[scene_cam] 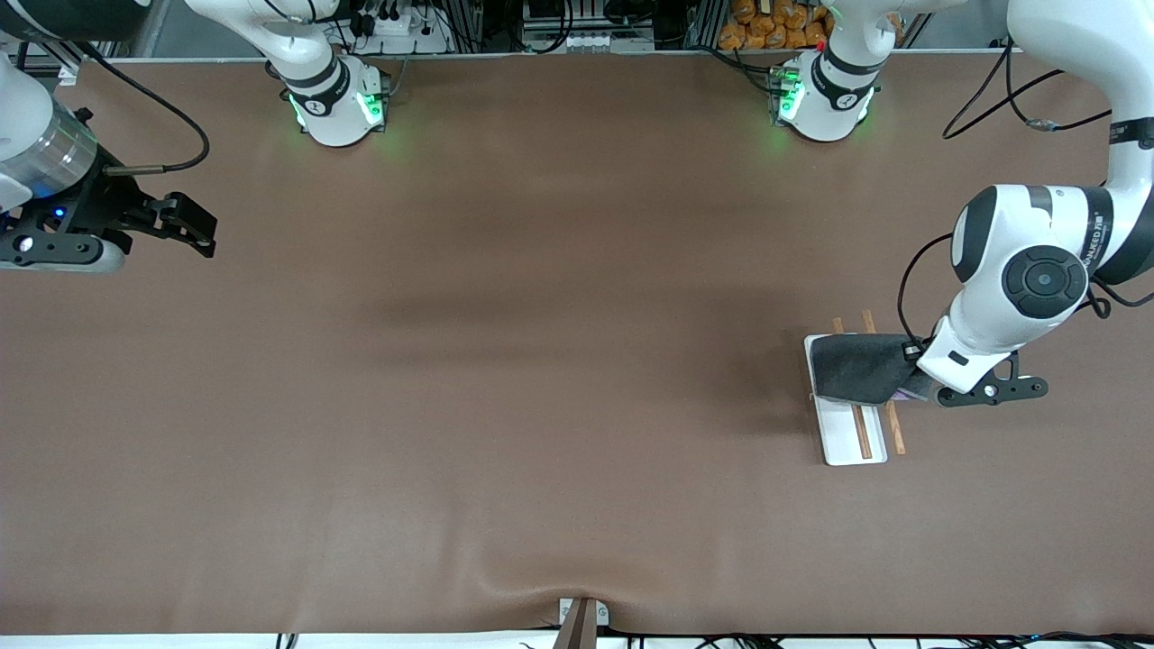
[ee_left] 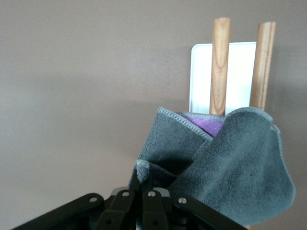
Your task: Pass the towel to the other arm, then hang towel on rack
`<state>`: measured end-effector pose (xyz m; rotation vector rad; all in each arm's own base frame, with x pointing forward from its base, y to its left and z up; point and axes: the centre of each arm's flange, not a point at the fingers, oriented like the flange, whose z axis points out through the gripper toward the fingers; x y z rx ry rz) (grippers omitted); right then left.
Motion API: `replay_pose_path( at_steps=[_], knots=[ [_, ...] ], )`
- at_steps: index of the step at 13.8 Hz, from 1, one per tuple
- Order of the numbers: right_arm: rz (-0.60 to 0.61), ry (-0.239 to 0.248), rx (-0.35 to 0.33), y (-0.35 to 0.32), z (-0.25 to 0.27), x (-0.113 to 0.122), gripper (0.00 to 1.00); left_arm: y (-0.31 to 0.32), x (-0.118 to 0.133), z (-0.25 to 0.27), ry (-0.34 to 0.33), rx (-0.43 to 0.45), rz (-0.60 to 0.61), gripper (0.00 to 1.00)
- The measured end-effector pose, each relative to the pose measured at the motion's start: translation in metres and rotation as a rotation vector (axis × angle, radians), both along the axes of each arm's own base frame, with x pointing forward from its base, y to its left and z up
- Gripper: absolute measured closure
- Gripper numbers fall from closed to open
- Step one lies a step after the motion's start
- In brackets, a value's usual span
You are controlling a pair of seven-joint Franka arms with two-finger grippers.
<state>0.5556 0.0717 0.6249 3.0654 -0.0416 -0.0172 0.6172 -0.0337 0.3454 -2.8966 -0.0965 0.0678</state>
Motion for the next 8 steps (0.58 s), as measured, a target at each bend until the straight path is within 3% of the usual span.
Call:
replay_pose_path(
  at_steps=[8],
  knots=[
    [-0.035, 0.006, 0.001, -0.055, 0.0, 0.005, 0.0, 0.018, 0.001, -0.022, 0.032, -0.05, 0.067, 0.92]
  ],
)
